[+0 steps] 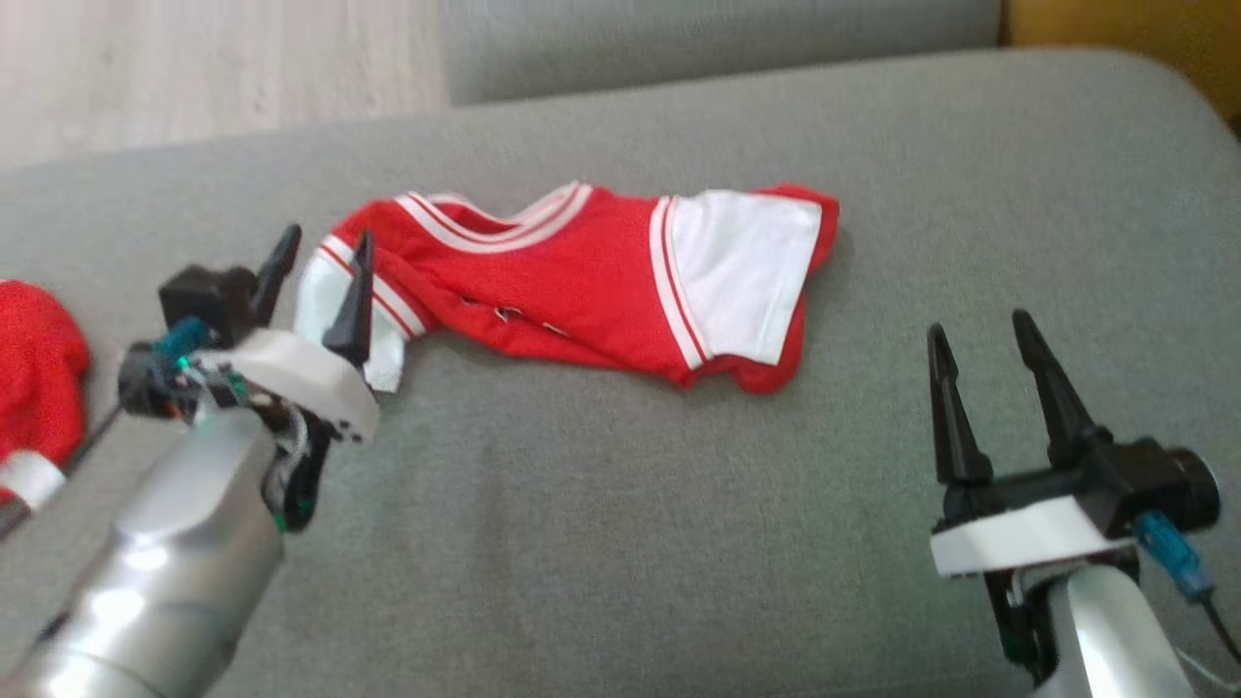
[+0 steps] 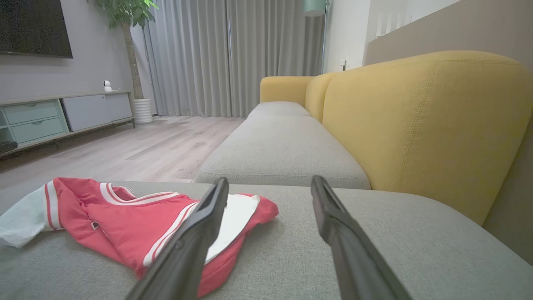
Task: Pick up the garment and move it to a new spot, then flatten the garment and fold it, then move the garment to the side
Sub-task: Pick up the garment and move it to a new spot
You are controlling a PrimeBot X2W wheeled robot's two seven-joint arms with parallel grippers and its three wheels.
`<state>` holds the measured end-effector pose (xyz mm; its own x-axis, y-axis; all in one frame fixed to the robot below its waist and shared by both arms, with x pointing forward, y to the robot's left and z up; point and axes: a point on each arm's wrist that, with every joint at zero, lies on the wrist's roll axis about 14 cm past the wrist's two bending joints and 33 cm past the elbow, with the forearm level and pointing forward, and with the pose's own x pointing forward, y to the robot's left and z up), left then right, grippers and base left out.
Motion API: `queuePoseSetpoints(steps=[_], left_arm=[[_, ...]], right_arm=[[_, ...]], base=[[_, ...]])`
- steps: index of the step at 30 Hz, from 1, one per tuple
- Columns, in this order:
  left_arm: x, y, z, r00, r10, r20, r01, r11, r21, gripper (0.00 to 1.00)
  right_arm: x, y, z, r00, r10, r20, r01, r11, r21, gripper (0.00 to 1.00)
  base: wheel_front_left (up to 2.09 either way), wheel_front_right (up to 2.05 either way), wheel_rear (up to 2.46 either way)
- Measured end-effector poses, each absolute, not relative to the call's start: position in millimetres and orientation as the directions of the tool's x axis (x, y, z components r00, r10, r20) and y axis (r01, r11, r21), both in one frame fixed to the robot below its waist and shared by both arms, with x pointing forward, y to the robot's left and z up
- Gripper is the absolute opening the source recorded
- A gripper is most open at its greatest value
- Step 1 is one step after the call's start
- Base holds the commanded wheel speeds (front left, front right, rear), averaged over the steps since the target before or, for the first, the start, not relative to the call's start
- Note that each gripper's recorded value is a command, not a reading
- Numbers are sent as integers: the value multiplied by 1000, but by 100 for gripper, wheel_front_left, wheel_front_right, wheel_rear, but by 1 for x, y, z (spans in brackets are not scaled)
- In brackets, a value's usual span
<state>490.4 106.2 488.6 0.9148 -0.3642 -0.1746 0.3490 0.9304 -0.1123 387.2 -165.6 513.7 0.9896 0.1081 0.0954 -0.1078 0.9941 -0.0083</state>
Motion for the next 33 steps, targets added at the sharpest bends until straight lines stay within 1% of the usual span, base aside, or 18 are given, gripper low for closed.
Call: queuePoseSetpoints(steps=[5,10,12,13,16,21,25,30,33], left_arm=[[446,109,494,932,-337,-136,318,937,-145,100],[412,121,502,960,-270,-76,254,951,-177,100],[396,129,497,968,-241,-75,226,959,-172,100],[378,137,487,973,-209,-93,192,967,-171,100],[353,147,469,977,-167,-131,142,974,-177,100],[337,159,469,987,-101,-128,76,979,-187,100],[324,161,470,989,-88,-117,65,981,-184,100],[304,161,454,984,-80,-161,50,982,-183,100],[299,163,450,982,-71,-174,38,981,-188,100]], right_arm=[[365,-165,514,989,107,98,-107,994,-3,100],[357,-156,517,986,132,106,-133,991,-4,100],[355,-153,517,984,142,109,-143,990,-4,100],[352,-151,514,984,150,100,-150,989,-3,100],[345,-149,506,985,156,77,-157,988,-1,100],[340,-147,499,985,162,55,-163,987,2,100],[339,-145,498,984,169,52,-169,986,3,100],[338,-142,496,983,176,46,-177,984,4,100],[338,-141,494,983,181,40,-181,983,13,100]], base=[[0,0,0],[0,0,0],[0,0,0],[0,0,0],[0,0,0],[0,0,0],[0,0,0],[0,0,0],[0,0,0]])
